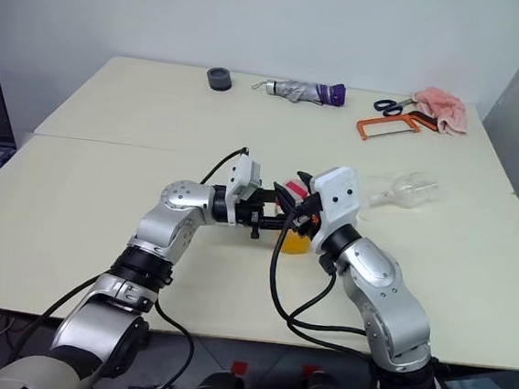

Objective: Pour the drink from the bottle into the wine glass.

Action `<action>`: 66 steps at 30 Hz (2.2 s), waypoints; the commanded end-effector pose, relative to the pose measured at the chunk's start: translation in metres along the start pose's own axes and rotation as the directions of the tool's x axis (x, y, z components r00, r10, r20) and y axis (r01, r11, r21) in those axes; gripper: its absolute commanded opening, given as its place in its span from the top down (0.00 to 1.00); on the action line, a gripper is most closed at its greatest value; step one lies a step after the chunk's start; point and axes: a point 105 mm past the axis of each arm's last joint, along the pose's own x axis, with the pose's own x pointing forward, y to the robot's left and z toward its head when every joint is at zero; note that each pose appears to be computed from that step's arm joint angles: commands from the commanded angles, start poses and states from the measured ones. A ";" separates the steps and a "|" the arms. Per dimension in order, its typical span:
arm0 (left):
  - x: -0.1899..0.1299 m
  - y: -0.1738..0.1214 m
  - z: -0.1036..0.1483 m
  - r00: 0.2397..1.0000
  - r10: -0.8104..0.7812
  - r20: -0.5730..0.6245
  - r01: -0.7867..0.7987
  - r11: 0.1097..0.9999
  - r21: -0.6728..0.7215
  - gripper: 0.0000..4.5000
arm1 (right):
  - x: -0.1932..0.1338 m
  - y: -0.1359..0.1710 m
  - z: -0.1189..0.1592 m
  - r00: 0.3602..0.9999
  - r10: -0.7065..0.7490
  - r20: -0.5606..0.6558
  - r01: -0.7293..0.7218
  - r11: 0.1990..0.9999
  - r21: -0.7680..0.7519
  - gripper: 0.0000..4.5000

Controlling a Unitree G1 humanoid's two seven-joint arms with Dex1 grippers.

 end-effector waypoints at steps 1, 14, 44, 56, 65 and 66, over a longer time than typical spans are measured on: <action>0.001 0.005 0.021 0.999 0.001 0.041 -0.003 0.998 0.064 0.58 | 0.001 0.018 0.010 0.982 0.184 0.043 -0.183 0.983 -0.028 0.59; -0.004 0.001 0.027 0.998 -0.041 0.042 0.038 0.996 0.075 0.59 | -0.002 -0.023 0.017 0.804 0.583 -0.117 -0.586 0.810 0.012 0.43; 0.017 0.007 0.021 0.999 -0.029 0.033 0.027 0.997 0.077 0.59 | -0.005 -0.001 0.010 0.974 -0.224 0.045 0.224 0.975 -0.007 0.05; 0.015 0.009 0.021 0.999 -0.021 0.030 0.019 0.997 0.079 0.59 | -0.006 -0.005 0.006 0.965 -0.255 0.056 0.255 0.967 0.006 0.57; 0.009 0.004 0.022 0.997 -0.080 0.019 0.078 0.995 0.065 0.59 | 0.001 0.018 0.008 0.979 0.191 0.075 -0.189 0.981 -0.033 0.57; 0.007 0.003 0.022 0.996 -0.091 0.016 0.090 0.994 0.066 0.59 | 0.000 0.019 0.009 0.961 0.269 0.067 -0.268 0.963 -0.031 0.57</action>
